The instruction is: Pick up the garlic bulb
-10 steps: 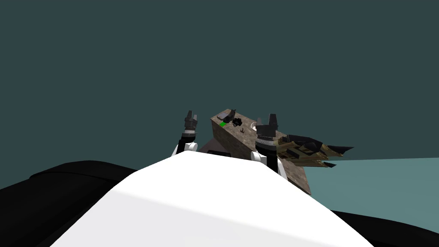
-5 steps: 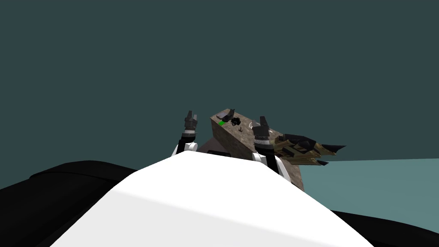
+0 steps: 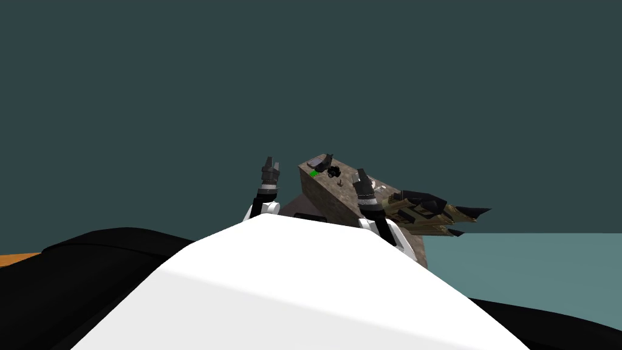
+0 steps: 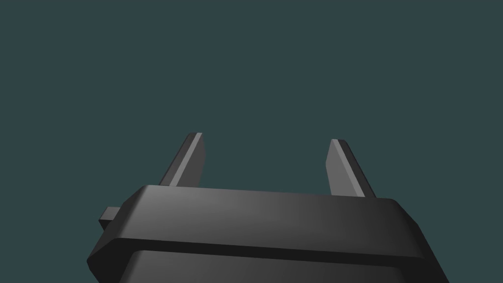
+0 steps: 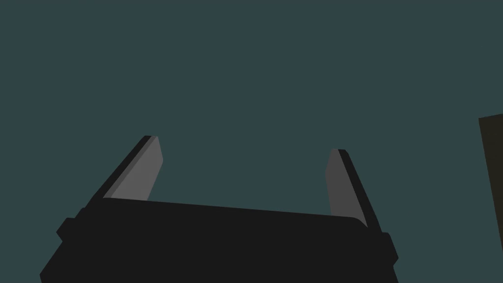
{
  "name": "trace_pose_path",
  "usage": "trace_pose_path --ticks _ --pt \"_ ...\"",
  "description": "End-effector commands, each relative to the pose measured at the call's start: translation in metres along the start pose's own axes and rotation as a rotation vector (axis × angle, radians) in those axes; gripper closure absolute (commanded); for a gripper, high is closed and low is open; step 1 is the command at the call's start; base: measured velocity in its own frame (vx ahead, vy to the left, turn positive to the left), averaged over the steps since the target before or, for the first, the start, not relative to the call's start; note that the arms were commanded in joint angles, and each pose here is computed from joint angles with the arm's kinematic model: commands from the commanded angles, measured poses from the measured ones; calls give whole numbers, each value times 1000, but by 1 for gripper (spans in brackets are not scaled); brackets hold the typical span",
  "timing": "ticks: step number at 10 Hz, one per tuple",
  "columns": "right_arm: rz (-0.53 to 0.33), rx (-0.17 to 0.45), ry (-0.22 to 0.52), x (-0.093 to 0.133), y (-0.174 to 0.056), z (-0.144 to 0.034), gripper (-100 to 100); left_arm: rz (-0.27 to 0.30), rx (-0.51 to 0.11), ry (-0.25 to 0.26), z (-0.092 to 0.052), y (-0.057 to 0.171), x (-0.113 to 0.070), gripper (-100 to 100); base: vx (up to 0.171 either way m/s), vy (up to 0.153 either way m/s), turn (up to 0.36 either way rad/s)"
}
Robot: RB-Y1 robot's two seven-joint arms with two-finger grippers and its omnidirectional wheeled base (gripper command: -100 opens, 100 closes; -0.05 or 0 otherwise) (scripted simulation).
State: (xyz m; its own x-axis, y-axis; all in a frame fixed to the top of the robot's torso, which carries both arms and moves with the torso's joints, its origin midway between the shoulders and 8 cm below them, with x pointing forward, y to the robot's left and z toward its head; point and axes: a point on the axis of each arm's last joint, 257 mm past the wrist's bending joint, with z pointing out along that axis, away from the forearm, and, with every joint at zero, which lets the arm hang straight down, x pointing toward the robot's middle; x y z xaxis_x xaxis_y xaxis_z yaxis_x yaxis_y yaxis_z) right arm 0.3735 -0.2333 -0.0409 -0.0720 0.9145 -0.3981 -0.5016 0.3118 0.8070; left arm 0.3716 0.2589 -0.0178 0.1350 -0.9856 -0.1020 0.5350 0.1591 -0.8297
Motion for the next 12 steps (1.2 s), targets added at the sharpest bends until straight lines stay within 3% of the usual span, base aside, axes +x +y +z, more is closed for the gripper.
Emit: trace_pose_path --ticks 1,6,12 --pt "-18 35 53 12 -14 -7 -100 0 0 0 0 0 0 0 -28 -52 83" --pt "-69 98 177 33 -40 -22 -100 0 0 0 0 0 0 0 -29 -35 81" --pt "-150 200 361 58 -84 -56 -100 0 0 0 0 0 0 0 -40 -21 100"
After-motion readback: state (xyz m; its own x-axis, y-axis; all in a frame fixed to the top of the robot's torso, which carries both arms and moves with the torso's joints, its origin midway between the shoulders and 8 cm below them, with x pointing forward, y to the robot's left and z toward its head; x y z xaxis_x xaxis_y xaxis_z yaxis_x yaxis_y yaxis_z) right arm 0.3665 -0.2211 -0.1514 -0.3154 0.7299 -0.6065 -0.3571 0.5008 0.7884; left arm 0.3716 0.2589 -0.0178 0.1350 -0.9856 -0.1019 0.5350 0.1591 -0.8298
